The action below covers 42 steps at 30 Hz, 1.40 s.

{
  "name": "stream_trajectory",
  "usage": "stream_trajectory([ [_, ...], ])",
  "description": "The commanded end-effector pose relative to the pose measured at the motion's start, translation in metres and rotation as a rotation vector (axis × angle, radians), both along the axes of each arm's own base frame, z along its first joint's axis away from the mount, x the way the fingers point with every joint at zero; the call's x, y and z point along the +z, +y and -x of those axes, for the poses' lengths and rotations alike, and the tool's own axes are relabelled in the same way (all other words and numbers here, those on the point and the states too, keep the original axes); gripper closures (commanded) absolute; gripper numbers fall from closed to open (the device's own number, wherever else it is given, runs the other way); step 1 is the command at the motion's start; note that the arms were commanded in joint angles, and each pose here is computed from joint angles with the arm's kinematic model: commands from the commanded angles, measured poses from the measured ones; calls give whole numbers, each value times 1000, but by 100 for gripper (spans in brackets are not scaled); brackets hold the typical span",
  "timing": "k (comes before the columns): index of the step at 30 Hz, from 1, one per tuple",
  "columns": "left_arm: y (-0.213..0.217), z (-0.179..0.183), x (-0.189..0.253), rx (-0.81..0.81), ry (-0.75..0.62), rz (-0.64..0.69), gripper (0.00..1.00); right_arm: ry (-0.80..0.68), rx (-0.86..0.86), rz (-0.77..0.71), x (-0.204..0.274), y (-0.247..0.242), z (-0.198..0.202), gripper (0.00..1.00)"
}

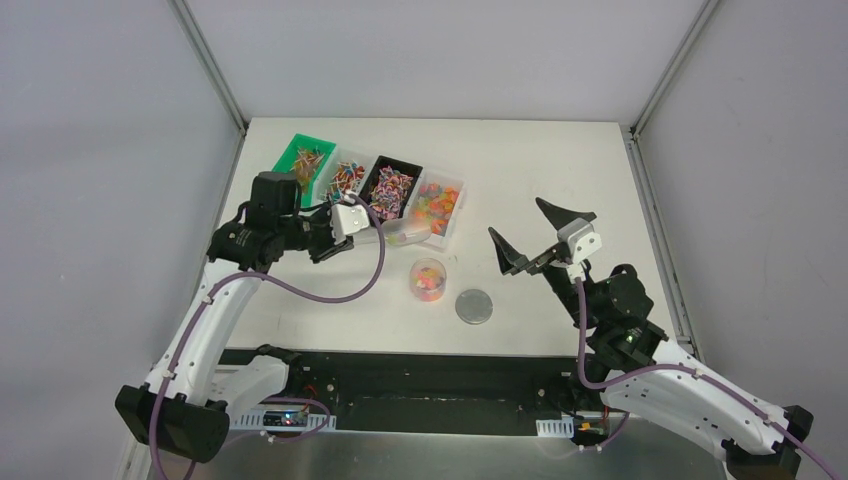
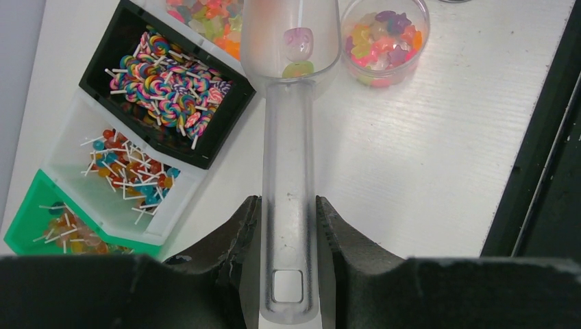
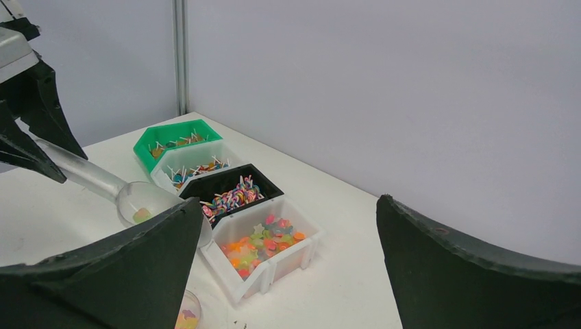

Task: Pack the candies
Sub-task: Place the fake candies in the packing bottle.

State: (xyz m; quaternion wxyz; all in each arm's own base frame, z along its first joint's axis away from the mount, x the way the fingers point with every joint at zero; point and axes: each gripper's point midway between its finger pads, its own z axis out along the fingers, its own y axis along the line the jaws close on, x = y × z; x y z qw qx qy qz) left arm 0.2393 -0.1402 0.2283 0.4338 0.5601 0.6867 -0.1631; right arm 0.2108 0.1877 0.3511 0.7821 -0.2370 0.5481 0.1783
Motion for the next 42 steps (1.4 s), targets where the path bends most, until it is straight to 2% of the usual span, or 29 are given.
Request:
stream_trajectory([
  [1, -4, 14, 20, -64, -65, -2, 100, -22, 3, -69, 23, -6, 5, 0],
  [7, -12, 25, 20, -110, -41, 1, 100, -19, 7, -71, 24, -4, 4, 0],
  [25, -31, 45, 12, -180, 34, -143, 100, -22, -5, -67, 25, -5, 2, 0],
  [33, -36, 40, 1, -182, 80, -256, 100, -34, -20, -56, 30, -8, 2, 0],
  [42, -20, 25, -14, -112, 108, -412, 100, -42, -23, -57, 34, -10, 3, 0],
])
